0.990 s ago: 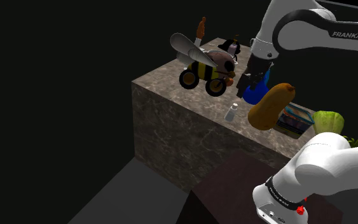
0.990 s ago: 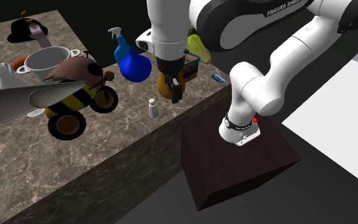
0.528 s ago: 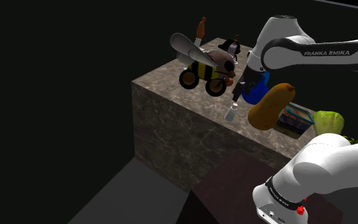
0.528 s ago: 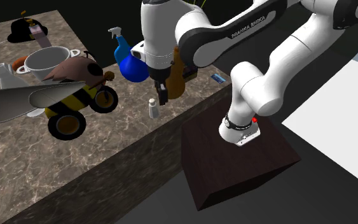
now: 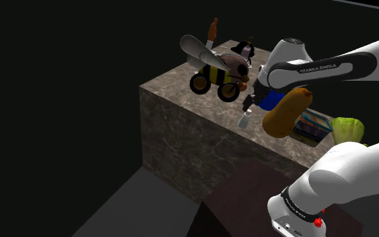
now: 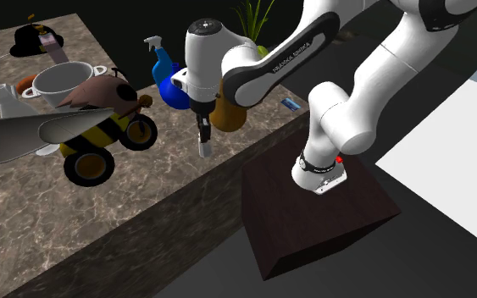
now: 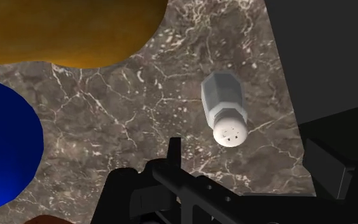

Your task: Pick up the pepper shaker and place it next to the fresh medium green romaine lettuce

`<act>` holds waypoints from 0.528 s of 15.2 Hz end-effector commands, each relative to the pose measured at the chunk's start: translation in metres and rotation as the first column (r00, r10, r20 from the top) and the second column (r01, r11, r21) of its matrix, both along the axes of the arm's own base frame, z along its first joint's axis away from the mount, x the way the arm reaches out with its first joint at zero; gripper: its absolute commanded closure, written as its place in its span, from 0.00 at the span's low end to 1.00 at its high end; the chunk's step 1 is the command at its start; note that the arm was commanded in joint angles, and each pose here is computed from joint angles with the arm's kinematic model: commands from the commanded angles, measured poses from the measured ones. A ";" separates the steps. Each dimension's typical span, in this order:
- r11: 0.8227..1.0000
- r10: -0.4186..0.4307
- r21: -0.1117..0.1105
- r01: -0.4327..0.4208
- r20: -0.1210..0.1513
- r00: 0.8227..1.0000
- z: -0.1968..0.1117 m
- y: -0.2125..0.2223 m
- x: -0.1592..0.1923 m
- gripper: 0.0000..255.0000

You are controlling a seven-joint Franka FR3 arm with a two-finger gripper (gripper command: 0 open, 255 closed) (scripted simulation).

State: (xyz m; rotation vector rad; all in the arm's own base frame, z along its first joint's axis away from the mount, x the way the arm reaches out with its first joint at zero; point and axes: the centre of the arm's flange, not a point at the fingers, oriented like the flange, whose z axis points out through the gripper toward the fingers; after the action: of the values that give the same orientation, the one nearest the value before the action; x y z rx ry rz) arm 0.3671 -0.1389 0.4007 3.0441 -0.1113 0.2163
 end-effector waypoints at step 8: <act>1.000 -0.001 -0.001 0.001 0.005 1.000 -0.040 -0.005 0.007 0.00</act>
State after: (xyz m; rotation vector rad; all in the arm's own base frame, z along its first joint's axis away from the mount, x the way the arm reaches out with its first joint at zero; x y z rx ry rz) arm 0.3734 -0.1435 0.3617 3.0427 -0.1124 0.2227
